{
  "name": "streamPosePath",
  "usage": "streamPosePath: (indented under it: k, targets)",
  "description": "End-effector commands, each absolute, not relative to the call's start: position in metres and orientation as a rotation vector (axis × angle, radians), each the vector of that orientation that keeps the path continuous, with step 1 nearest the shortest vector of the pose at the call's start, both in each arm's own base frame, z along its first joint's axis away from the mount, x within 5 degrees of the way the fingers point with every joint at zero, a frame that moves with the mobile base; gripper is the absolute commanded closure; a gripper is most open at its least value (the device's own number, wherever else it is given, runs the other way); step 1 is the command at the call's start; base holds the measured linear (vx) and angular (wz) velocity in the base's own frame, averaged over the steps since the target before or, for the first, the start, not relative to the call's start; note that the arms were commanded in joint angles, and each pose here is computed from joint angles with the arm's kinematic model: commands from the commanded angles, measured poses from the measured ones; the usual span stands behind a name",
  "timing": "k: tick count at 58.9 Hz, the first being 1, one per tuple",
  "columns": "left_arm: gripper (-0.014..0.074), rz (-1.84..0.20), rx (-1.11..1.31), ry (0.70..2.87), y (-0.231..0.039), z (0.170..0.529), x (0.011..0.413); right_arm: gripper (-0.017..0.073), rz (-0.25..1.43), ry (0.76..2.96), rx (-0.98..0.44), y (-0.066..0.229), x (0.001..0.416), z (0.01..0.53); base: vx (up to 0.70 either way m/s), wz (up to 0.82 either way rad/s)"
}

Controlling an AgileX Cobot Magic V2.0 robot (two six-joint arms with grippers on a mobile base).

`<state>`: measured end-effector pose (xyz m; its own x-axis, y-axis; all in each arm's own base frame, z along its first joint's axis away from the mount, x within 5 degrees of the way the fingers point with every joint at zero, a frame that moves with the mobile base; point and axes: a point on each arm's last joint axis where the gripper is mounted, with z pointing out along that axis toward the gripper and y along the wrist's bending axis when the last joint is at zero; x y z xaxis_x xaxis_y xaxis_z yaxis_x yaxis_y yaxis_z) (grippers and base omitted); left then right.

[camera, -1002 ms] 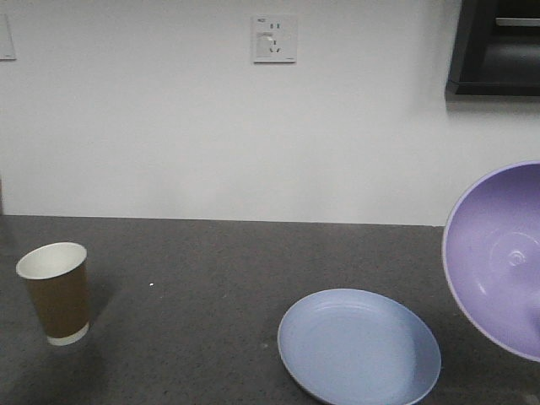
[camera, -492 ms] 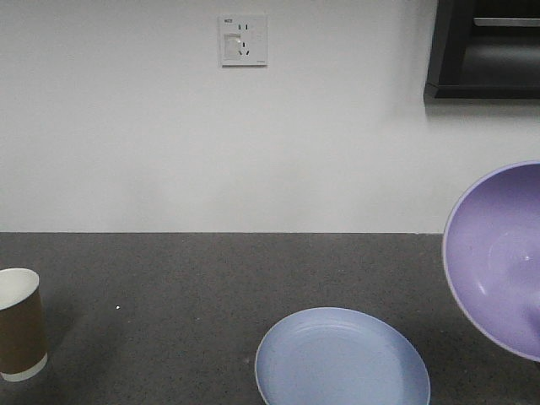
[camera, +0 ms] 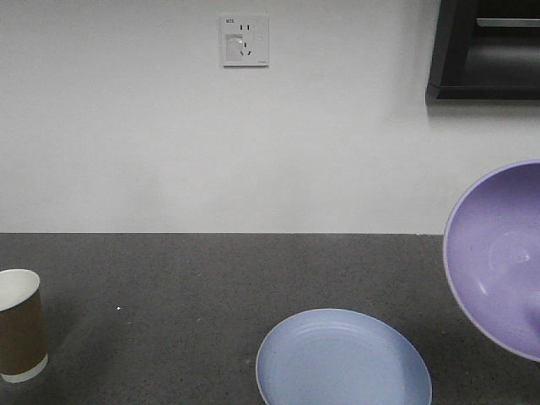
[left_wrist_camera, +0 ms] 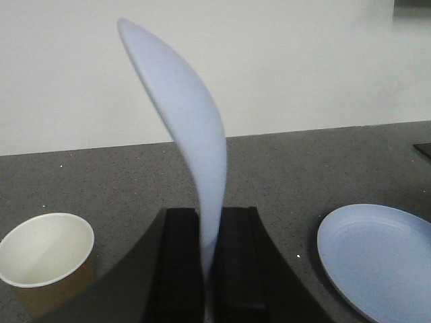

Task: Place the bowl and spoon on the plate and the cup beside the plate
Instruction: 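Drive the base to the counter with the paper cup and blue plate, then lower the lilac bowl onto the blue plate with the right gripper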

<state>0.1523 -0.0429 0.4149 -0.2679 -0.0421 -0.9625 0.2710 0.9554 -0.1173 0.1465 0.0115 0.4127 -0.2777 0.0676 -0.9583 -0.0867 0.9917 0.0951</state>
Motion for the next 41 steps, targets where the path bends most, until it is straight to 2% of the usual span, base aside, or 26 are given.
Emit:
streamPosePath:
  k: [1, 41]
  targets:
    - [0.0594, -0.326, 0.141, 1.706, -0.0422, 0.4315, 0.1501, 0.0568, 0.138, 1.722, -0.011, 0.0103, 0.1450, 0.4311, 0.00, 0.00]
    - [0.0594, -0.329, 0.138, 1.704, -0.0424, 0.4316, 0.1508, 0.0568, 0.180, 1.731, 0.008, 0.0120, 0.1493, 0.4295, 0.00, 0.00]
